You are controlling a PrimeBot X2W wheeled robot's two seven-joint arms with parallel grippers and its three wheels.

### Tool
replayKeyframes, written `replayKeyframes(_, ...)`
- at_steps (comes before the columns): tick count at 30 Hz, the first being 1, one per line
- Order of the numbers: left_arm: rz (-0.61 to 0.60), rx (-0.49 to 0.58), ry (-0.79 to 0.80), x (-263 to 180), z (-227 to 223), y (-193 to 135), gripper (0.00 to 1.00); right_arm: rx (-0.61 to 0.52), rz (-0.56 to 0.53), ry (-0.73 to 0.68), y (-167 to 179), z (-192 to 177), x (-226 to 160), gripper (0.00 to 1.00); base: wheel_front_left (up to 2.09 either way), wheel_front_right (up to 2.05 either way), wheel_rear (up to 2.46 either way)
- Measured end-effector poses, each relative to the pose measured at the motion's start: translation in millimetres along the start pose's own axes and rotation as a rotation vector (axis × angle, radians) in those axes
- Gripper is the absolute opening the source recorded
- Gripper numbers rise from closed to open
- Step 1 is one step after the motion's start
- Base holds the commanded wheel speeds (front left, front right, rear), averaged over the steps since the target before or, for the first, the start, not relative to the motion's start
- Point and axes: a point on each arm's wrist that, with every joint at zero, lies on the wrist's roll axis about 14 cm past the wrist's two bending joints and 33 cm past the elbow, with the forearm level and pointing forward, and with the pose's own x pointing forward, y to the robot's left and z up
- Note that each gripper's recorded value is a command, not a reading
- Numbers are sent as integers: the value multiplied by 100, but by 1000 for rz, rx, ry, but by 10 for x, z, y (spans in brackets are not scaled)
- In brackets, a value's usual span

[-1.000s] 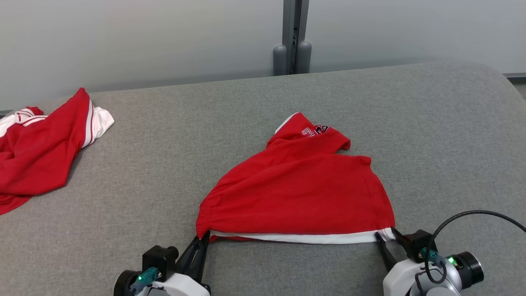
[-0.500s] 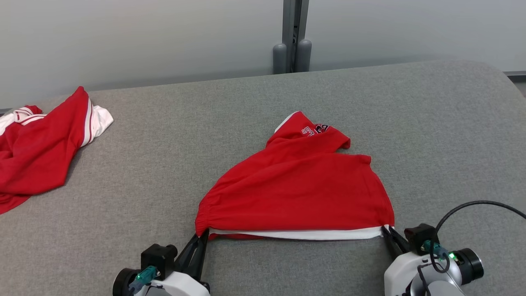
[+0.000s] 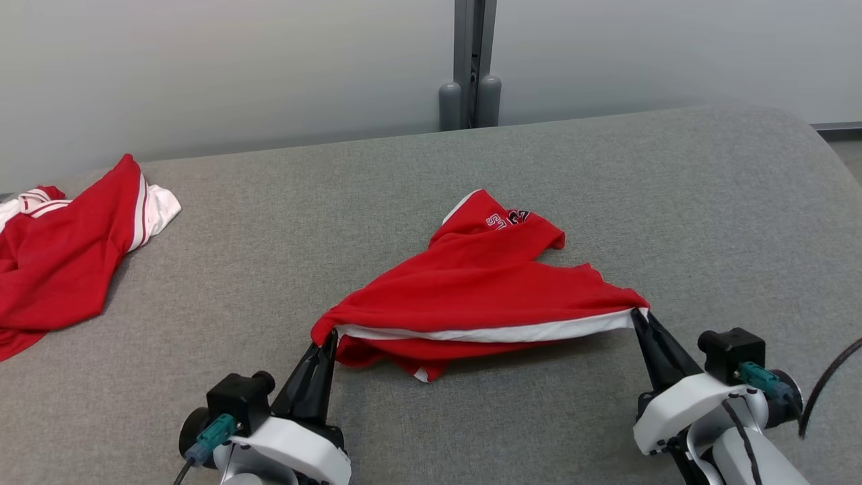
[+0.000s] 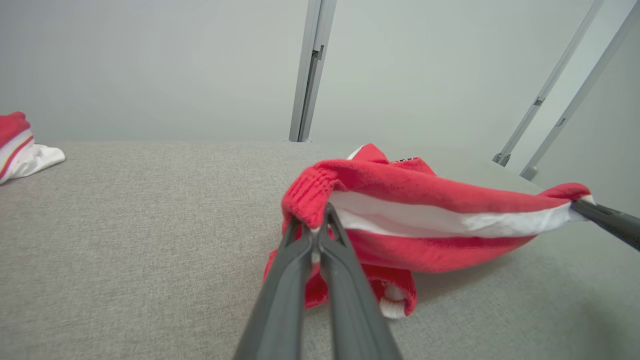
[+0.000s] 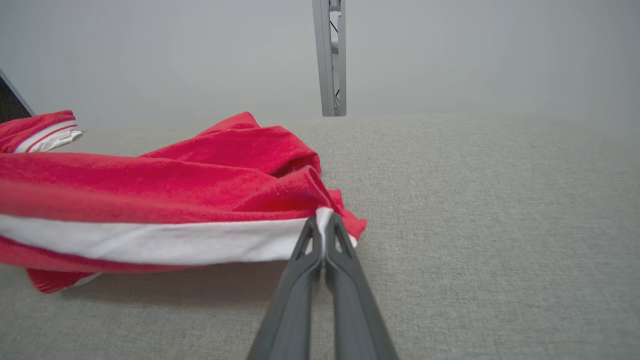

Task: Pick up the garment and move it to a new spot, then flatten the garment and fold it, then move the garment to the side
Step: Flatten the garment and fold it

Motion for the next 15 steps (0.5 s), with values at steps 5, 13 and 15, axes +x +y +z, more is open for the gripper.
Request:
replayKeyframes(5,-21,-42,-104,36,330,-81,0,27,22,-119,-2,380,-50,0,0,0,0)
replayKeyframes(13,-110,-100,-281,29,961,-320,0,110,63,-328,-17,1164,-300,0,0,0,0)
replayKeyframes(15,-145,-92,-332,22,1198,-387,0,111,76,-390,-17,1408,-399,0,0,0,0)
